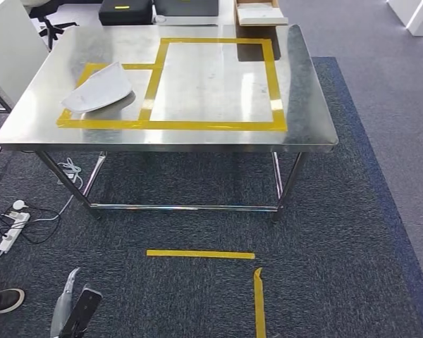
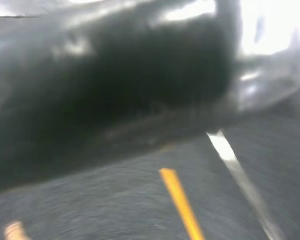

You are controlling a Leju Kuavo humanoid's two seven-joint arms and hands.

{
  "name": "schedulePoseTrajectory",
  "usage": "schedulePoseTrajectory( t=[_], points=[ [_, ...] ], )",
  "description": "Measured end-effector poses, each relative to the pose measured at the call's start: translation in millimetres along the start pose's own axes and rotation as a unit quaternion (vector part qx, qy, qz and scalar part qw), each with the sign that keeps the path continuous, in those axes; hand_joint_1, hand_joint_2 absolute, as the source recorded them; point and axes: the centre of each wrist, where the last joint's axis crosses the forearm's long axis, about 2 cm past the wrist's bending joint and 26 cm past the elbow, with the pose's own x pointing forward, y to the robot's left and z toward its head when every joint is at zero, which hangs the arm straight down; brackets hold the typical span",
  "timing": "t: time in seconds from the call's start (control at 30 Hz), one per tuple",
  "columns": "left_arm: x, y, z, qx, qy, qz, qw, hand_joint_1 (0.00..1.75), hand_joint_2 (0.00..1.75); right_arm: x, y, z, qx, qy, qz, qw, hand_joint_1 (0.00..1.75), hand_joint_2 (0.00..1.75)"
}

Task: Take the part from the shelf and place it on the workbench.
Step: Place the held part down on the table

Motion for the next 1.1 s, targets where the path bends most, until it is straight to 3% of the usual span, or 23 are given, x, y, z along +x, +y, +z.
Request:
schedulePoseTrajectory(
  t=[0.1, 0.23, 0.57, 0.67, 1.1],
  points=[
    [-34.2, -4.7, 12.6, 0.025, 0.090, -0.027, 0.995, 0.00, 0.00, 0.9, -0.5, -0.3, 0.002, 0.001, 0.008, 1.000, 0.00, 0.00],
    [-62.3, -19.5, 41.2, -0.017, 0.206, -0.032, 0.978, 0.00, 0.00, -0.2, 0.2, 0.0, 0.010, 0.012, 0.000, 1.000, 0.00, 0.00],
    [-69.1, -45.6, 66.2, -0.103, 0.328, -0.021, 0.939, 0.00, 0.00, -1.7, -0.7, 0.0, 0.020, 0.025, 0.010, 0.999, 0.00, 0.00],
    [-66.9, -50.5, 66.8, -0.121, 0.343, -0.035, 0.931, 0.00, 0.00, -1.8, -1.4, 0.0, 0.010, 0.030, 0.029, 0.999, 0.00, 0.00],
    [-66.6, -57.3, 74.7, -0.176, 0.316, -0.069, 0.930, 0.00, 0.00, -1.6, 1.6, 0.6, 0.016, 0.021, 0.045, 0.999, 0.00, 0.00]
  ],
)
